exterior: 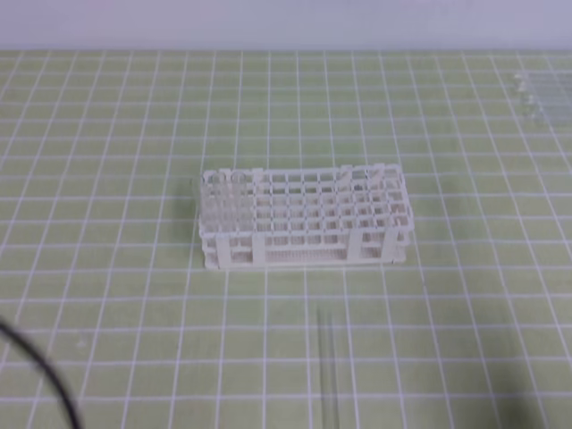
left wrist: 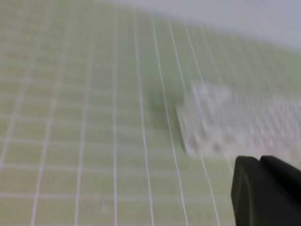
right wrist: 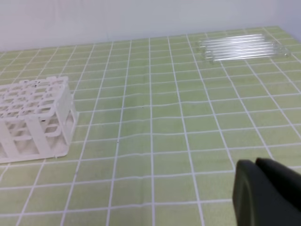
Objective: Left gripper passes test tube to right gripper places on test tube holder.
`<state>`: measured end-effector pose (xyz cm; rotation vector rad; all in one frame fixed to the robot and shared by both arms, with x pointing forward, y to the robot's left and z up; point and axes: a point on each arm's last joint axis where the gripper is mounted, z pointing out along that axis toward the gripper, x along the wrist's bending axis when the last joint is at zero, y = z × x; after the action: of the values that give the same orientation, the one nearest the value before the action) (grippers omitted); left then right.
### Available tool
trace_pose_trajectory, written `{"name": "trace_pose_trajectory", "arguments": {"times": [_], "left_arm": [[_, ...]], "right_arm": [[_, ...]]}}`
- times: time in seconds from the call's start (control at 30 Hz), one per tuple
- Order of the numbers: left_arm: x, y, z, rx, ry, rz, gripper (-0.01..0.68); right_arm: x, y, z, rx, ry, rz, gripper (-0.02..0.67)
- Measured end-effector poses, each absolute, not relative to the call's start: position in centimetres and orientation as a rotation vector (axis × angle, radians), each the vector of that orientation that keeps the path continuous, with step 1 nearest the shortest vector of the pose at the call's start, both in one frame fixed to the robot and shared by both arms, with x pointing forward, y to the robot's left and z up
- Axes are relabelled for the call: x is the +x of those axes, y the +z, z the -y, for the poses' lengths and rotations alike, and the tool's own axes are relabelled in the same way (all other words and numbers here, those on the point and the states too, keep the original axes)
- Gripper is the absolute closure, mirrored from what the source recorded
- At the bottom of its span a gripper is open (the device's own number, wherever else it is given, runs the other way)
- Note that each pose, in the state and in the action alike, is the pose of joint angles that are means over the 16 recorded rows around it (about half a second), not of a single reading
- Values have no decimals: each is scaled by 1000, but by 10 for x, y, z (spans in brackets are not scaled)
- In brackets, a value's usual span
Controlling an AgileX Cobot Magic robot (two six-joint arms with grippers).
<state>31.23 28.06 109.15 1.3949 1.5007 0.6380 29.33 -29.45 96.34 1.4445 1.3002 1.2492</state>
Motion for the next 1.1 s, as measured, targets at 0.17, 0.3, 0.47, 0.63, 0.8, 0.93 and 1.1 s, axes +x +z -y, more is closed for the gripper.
{"name": "trace_pose_trajectory", "arguments": {"times": [0.17,0.3,0.47,0.63,0.8,0.93,1.1], "left_arm": [[342,1120,-270,1716,460,-1460,674],[371,1125,-259,1918,318,-1464,674],[403,1114,-231,2152,187,-1490,674],[423,1093,-183,2390,144,-1474,674],[428,1068,-128,2569,127,-1429,674],[429,1051,-89,2620,57,-1398,674],[435,1034,-55,2608,-58,-1396,674]], "right_arm": [[293,963,294,1445,1249,-1301,666],[293,963,294,1445,1249,-1301,666],[293,963,295,1445,1248,-1301,666],[293,963,295,1445,1248,-1301,666],[293,963,295,1444,1247,-1301,666],[293,963,295,1444,1247,-1301,666],[293,963,295,1444,1247,-1301,666]]}}
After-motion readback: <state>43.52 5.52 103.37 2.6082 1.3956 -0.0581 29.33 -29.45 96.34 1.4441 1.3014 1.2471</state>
